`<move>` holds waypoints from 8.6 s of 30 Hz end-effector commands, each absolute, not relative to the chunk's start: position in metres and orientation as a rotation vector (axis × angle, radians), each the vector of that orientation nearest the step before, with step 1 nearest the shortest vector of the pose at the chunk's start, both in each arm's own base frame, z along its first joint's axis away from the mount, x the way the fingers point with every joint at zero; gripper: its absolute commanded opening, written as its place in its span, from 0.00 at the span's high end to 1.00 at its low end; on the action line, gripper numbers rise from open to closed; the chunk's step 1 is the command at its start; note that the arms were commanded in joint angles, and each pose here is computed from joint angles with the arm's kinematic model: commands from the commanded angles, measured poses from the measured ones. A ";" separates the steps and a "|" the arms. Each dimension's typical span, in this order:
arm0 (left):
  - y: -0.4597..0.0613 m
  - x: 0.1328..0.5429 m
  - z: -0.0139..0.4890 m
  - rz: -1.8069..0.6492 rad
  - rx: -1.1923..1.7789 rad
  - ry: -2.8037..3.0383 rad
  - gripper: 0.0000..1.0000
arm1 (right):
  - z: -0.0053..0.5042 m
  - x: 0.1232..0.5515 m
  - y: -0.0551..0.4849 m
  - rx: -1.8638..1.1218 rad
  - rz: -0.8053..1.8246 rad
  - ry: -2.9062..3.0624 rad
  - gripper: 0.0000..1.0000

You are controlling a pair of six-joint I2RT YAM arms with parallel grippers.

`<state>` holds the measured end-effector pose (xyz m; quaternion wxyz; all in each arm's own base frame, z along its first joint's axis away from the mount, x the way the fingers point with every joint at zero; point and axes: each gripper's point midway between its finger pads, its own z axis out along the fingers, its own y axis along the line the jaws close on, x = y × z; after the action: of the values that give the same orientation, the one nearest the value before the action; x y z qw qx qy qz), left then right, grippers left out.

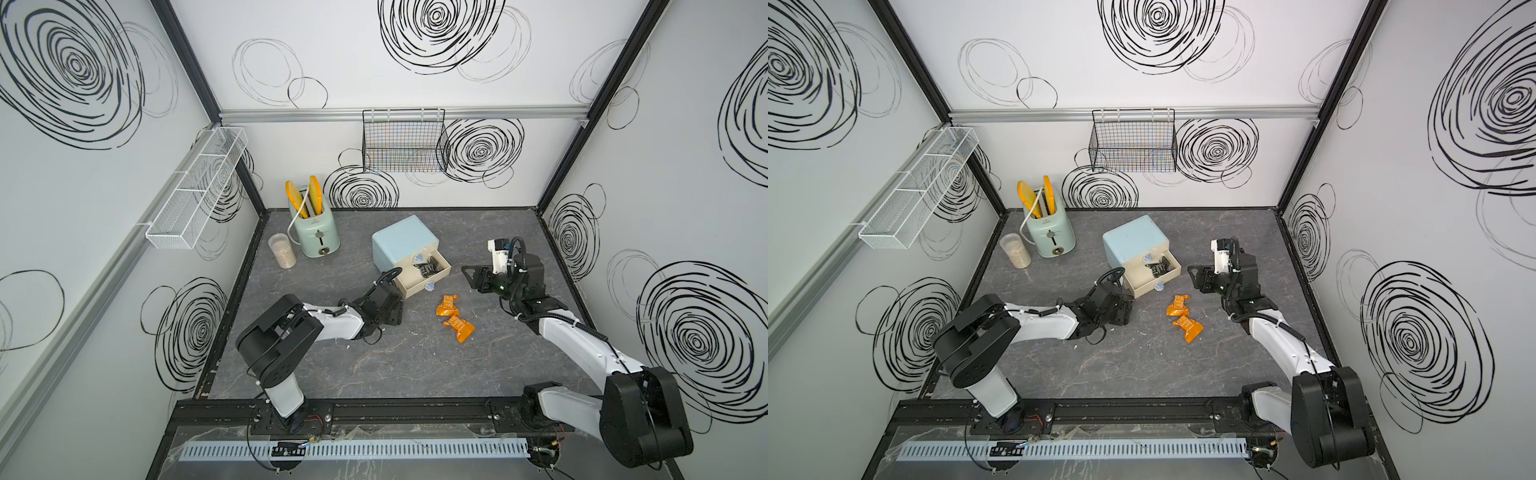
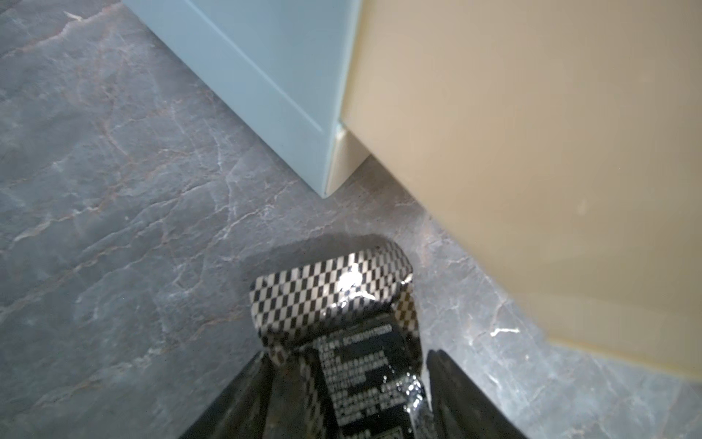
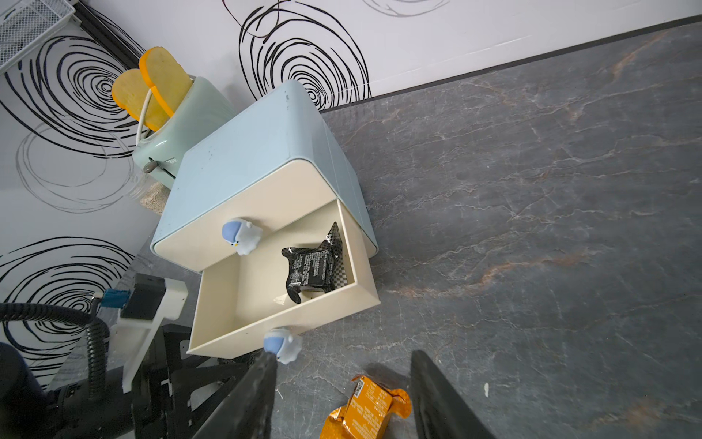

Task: Place the cookies into the drawer by color
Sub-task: Pick up the cookie at the center of the board, then place the cookie in the drawer, then close the drawer in the storage box.

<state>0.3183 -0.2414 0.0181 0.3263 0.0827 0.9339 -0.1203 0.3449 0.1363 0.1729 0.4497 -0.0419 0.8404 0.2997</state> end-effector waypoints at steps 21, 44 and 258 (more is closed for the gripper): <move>-0.226 0.270 0.039 -0.247 0.459 2.487 0.80 | 0.180 0.333 0.151 -0.208 0.851 2.057 0.42; -0.269 0.246 0.172 -0.369 0.755 2.122 0.77 | 0.176 0.244 0.269 -0.625 1.412 2.138 0.40; -0.243 0.489 0.181 -0.801 0.369 2.183 0.28 | 0.090 0.379 0.289 -0.431 1.057 2.265 0.60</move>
<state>0.5018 -0.2256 0.1749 0.3975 0.1234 0.8649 -0.2805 0.3389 0.2771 0.0503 0.2128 -0.1588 0.8816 0.3902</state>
